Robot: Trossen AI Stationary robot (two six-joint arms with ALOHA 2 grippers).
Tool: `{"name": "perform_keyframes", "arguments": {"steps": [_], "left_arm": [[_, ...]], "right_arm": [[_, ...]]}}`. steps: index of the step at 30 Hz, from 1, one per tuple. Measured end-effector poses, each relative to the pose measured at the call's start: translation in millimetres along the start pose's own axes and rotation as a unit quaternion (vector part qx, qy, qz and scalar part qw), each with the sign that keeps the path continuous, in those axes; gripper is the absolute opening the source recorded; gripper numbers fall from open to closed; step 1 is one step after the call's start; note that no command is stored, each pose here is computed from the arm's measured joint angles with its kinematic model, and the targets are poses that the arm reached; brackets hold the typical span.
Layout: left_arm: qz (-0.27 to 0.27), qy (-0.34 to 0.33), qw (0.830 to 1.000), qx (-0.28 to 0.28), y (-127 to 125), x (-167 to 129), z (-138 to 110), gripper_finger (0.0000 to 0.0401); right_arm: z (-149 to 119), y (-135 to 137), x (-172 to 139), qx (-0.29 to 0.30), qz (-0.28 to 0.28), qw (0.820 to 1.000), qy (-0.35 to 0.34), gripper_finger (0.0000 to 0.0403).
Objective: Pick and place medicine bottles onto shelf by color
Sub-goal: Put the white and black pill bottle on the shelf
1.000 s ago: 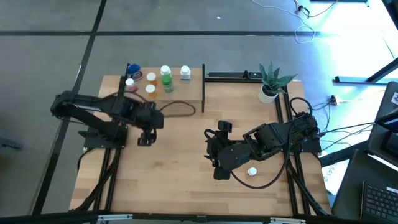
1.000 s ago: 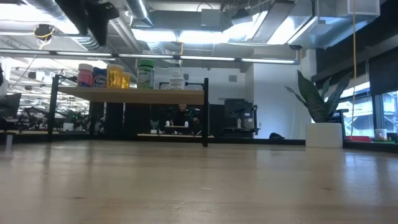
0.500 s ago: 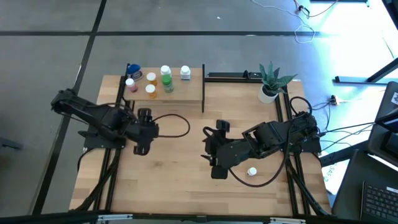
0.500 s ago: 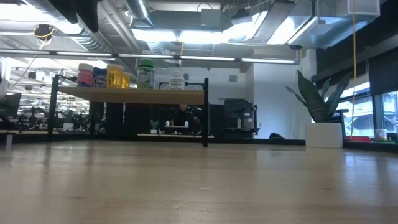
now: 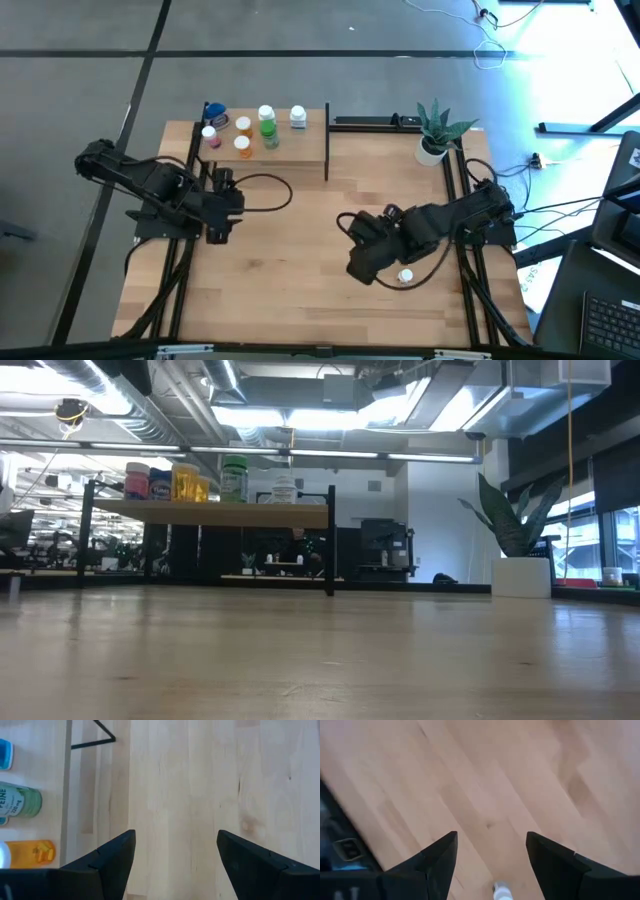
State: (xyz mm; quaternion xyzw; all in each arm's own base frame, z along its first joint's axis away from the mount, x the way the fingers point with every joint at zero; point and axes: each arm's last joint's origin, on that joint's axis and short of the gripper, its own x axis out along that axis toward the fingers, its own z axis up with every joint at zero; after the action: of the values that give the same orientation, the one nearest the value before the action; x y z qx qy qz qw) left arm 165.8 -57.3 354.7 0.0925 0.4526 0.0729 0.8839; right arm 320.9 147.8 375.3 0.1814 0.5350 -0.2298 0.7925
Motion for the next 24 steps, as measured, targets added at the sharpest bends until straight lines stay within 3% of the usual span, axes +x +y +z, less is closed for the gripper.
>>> {"name": "perform_keyframes", "arguments": {"steps": [7, 15, 19, 24], "left_arm": [[-0.007, -0.010, 1.000, 0.009, -3.5, -4.5, -1.9, 0.0275], [-0.013, -0.014, 1.000, 0.014, -6.5, -5.8, -2.1, 0.0275], [-0.013, -0.014, 1.000, 0.013, -6.5, -5.8, -2.1, 0.0275], [-0.012, -0.014, 1.000, 0.012, -6.4, -5.8, -2.1, 0.0275]], "right_arm": [[-18.0, -9.3, 50.3, 0.046, -0.053, 0.990, 0.126, 0.0239], [-36.1, -26.8, 94.6, 0.117, -0.097, 0.948, 0.279, 0.0239], [-48.1, -32.4, 110.2, 0.132, -0.119, 0.929, 0.326, 0.0239], [-64.8, -32.1, 130.6, 0.134, -0.106, 0.914, 0.367, 0.0239]]}}
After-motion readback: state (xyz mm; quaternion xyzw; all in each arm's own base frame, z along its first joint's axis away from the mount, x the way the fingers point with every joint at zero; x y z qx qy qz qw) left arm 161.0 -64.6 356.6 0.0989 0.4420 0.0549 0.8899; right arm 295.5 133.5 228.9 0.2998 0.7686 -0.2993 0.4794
